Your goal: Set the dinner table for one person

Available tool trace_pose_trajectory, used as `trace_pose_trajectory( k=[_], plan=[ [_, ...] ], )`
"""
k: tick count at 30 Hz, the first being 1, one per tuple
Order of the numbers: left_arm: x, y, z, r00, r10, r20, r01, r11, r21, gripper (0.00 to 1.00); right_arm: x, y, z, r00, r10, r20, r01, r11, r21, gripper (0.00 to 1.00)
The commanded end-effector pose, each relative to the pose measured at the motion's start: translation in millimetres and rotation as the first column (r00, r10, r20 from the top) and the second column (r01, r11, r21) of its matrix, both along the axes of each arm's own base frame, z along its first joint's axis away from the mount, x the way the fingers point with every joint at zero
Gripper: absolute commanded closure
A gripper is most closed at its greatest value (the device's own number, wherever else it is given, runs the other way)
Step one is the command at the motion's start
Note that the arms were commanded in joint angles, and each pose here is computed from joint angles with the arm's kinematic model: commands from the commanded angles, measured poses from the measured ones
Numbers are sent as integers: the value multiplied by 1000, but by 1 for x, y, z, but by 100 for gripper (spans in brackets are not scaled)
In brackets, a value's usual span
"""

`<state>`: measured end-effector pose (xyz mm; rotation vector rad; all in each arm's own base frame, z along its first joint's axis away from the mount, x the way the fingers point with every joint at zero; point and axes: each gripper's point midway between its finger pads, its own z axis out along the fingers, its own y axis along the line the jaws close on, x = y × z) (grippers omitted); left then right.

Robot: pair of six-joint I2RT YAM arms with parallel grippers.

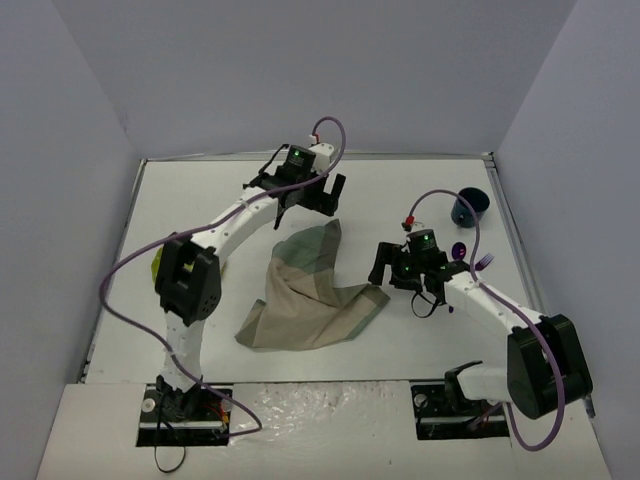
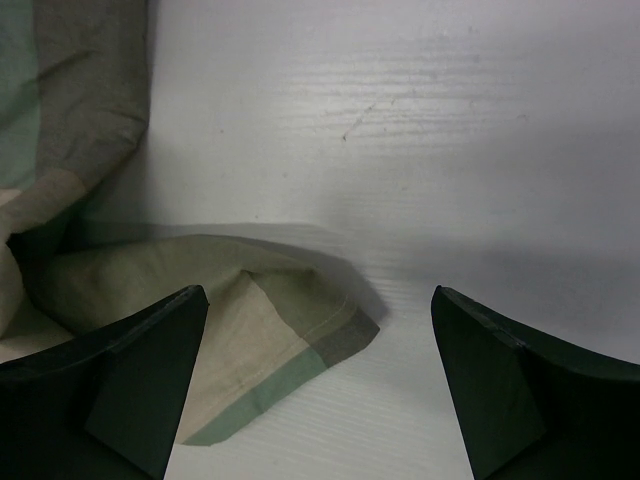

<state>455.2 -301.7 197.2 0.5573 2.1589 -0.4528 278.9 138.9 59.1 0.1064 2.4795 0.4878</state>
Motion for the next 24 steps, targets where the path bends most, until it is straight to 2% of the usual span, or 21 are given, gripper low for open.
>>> trace_pose_trajectory(
  k=[1, 11, 21, 24],
  plan=[
    [15, -16, -20, 999, -46, -28, 47, 998, 46, 3, -10, 3, -4, 998, 42, -56, -42, 999, -9, 9],
    [33, -60, -58, 999, -14, -46, 14, 1000, -13, 3, -27, 2, -29, 984, 94, -151, -103, 993, -57, 11],
    [39, -62, -93, 995, 86, -43, -83, 994, 75, 3, -31, 19, -40, 975, 141, -173, -161, 981, -110, 15],
    [40, -59, -104, 993, 107, -47, -102, 989, 103, 9, -31, 19, -42, 975, 139, -175, -161, 980, -118, 16]
  ],
)
